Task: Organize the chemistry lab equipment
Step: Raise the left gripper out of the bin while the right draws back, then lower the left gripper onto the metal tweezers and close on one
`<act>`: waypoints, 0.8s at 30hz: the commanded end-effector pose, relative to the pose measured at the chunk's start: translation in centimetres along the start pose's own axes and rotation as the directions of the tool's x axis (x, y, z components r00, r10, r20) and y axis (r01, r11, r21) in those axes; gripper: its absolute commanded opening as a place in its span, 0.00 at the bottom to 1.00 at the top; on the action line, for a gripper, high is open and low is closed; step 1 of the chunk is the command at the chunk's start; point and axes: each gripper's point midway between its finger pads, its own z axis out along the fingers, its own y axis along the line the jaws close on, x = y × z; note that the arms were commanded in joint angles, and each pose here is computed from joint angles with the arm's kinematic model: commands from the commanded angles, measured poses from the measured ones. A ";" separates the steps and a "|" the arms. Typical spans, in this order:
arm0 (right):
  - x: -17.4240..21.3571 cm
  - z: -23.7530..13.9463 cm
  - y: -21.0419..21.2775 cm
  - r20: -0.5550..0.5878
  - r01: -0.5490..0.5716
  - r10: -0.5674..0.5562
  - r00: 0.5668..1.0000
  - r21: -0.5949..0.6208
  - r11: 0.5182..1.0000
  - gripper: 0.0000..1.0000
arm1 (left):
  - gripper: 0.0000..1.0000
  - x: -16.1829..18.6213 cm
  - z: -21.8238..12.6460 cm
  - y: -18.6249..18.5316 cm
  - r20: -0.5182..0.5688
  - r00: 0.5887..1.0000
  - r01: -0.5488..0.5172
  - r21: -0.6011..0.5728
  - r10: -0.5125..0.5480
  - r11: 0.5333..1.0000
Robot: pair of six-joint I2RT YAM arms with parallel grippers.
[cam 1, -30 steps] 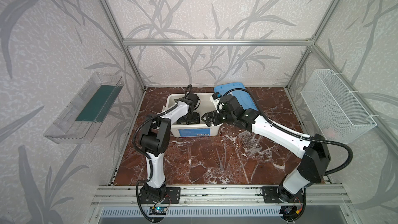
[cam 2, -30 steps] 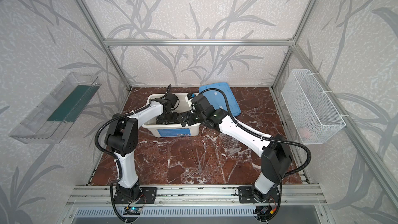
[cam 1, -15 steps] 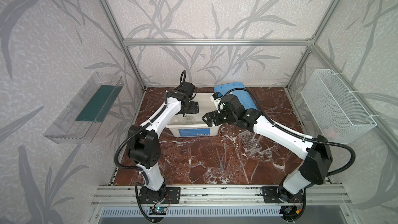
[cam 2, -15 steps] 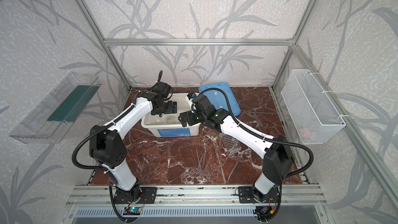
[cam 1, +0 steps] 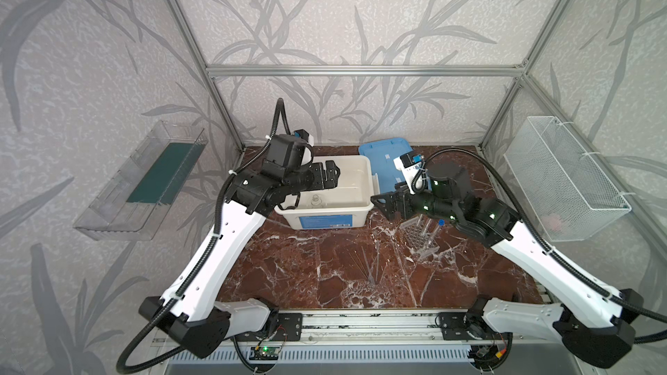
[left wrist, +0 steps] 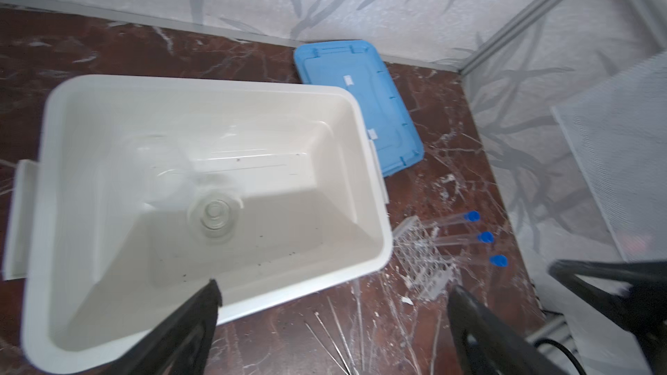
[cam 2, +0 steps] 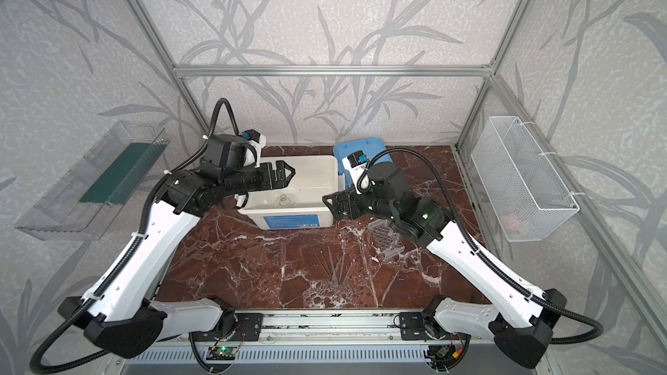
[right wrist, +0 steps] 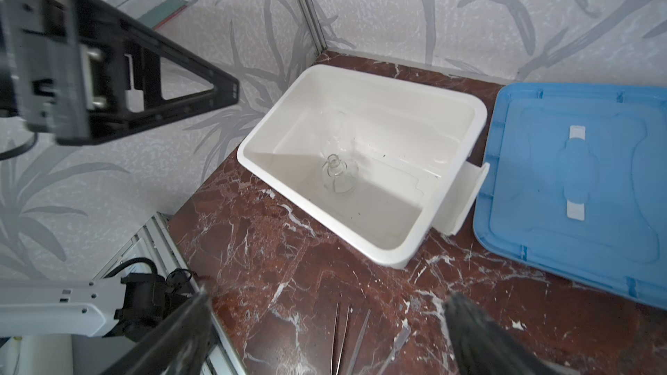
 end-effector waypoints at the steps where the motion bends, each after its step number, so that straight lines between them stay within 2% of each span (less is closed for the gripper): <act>1: 4.8 -0.5 -1.0 -0.144 0.003 -0.001 0.990 0.014 1.000 0.99 | 0.99 4.1 0.3 -0.8 -0.062 0.998 0.027 0.007 -0.026 1.000; 5: 8.4 -1.0 -2.6 -0.191 -0.009 0.019 0.981 0.054 0.998 0.99 | 0.99 9.1 1.9 -1.7 -0.139 0.990 0.032 -0.005 -0.032 0.999; 8: 10.7 -1.3 -3.3 -0.218 -0.028 0.041 0.975 0.064 0.998 0.99 | 0.91 12.2 3.0 -1.8 -0.154 0.987 0.030 -0.050 -0.038 0.998; 13: 13.0 -1.2 -3.9 -0.247 -0.052 0.069 0.967 0.074 0.996 1.00 | 0.83 17.6 6.2 -1.9 -0.180 0.967 0.171 -0.064 -0.180 0.983; 16: 14.0 -0.9 -4.3 -0.267 -0.058 0.077 0.961 0.080 0.995 1.00 | 0.80 20.7 8.4 -1.3 -0.199 0.940 0.253 -0.132 -0.276 0.958; 19: 14.5 -0.6 -4.3 -0.272 -0.062 0.081 0.959 0.077 0.995 1.00 | 0.77 22.0 9.6 -0.4 -0.170 0.938 0.256 -0.245 -0.302 0.935; 22: 14.6 -0.4 -4.3 -0.258 -0.066 0.081 0.963 0.068 0.996 1.00 | 0.72 23.0 10.3 1.3 -0.123 0.933 0.271 -0.383 -0.339 0.883; 24: 14.6 -0.3 -4.4 -0.258 -0.066 0.082 0.963 0.070 0.995 1.00 | 0.68 24.0 11.0 1.7 -0.115 0.916 0.305 -0.424 -0.385 0.853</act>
